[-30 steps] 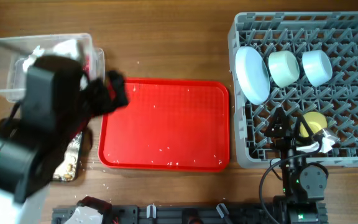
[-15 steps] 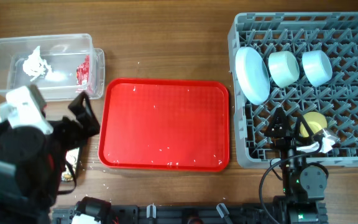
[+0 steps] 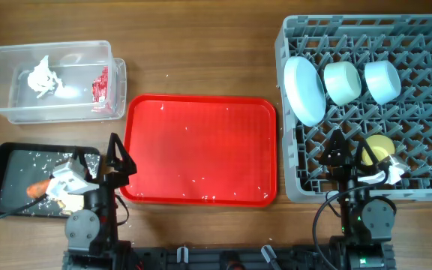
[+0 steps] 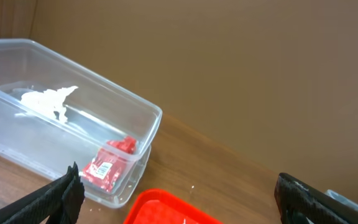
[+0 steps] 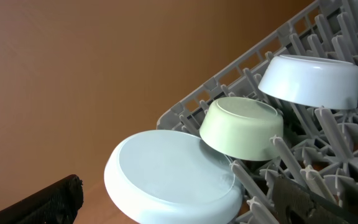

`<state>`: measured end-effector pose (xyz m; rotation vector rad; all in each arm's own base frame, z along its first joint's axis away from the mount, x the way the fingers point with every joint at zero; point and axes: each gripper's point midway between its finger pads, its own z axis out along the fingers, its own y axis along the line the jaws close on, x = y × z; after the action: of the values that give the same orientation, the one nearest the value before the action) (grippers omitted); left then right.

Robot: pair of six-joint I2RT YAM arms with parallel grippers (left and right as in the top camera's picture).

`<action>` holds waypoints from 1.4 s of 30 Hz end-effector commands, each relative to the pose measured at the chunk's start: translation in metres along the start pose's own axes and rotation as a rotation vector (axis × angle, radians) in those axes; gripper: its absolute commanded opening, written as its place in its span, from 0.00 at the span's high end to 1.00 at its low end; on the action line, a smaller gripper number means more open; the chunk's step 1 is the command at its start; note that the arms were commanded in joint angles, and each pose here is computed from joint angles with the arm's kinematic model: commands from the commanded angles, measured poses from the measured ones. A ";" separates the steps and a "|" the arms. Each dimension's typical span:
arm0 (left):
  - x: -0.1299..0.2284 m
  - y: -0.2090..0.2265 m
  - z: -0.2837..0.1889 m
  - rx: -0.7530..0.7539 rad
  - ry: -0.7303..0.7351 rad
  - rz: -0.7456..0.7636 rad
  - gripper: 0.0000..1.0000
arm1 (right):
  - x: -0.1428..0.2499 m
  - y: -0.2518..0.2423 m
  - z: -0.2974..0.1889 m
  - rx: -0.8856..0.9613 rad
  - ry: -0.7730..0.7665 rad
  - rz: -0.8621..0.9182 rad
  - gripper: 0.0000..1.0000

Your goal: Sort waste into correct bins and load items into the dishwasher rack

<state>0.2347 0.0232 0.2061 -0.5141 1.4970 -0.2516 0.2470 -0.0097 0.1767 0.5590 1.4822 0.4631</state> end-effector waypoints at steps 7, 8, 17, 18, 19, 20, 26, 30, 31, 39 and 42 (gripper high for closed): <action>0.039 0.016 0.009 -0.007 0.040 0.009 0.00 | -0.001 0.002 0.000 -0.008 -0.004 0.011 0.00; 0.039 0.016 0.009 -0.007 0.041 0.009 0.00 | -0.001 0.002 0.000 -0.008 -0.004 0.011 0.00; 0.039 0.017 0.009 -0.008 0.041 0.009 0.00 | -0.001 0.002 0.000 -0.008 -0.004 0.011 0.00; 0.039 0.017 0.009 -0.008 0.041 0.009 0.00 | -0.001 0.002 0.000 -0.008 -0.004 0.011 0.00; 0.039 0.017 0.009 -0.008 0.041 0.009 0.00 | -0.001 0.002 0.000 -0.008 -0.004 0.011 0.00; 0.039 0.016 0.009 -0.008 0.042 0.009 0.00 | -0.001 0.002 0.000 -0.008 -0.004 0.011 0.00; 0.039 0.017 0.009 -0.008 0.041 0.009 0.00 | -0.001 0.002 0.000 -0.008 -0.004 0.011 0.00; 0.039 0.017 0.009 -0.008 0.041 0.009 0.00 | -0.001 0.002 0.000 -0.008 -0.004 0.011 0.00; 0.039 0.017 0.009 -0.008 0.041 0.009 0.00 | -0.001 0.002 0.000 -0.008 -0.004 0.011 0.00; 0.039 0.016 0.009 -0.008 0.042 0.009 0.00 | -0.001 0.002 0.000 -0.008 -0.004 0.011 0.00; 0.039 0.017 0.009 -0.008 0.041 0.009 0.00 | -0.001 0.002 0.000 -0.008 -0.004 0.011 0.00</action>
<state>0.2443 0.0201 0.1641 -0.5107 1.5457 -0.2506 0.2470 -0.0097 0.1767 0.5590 1.4822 0.4631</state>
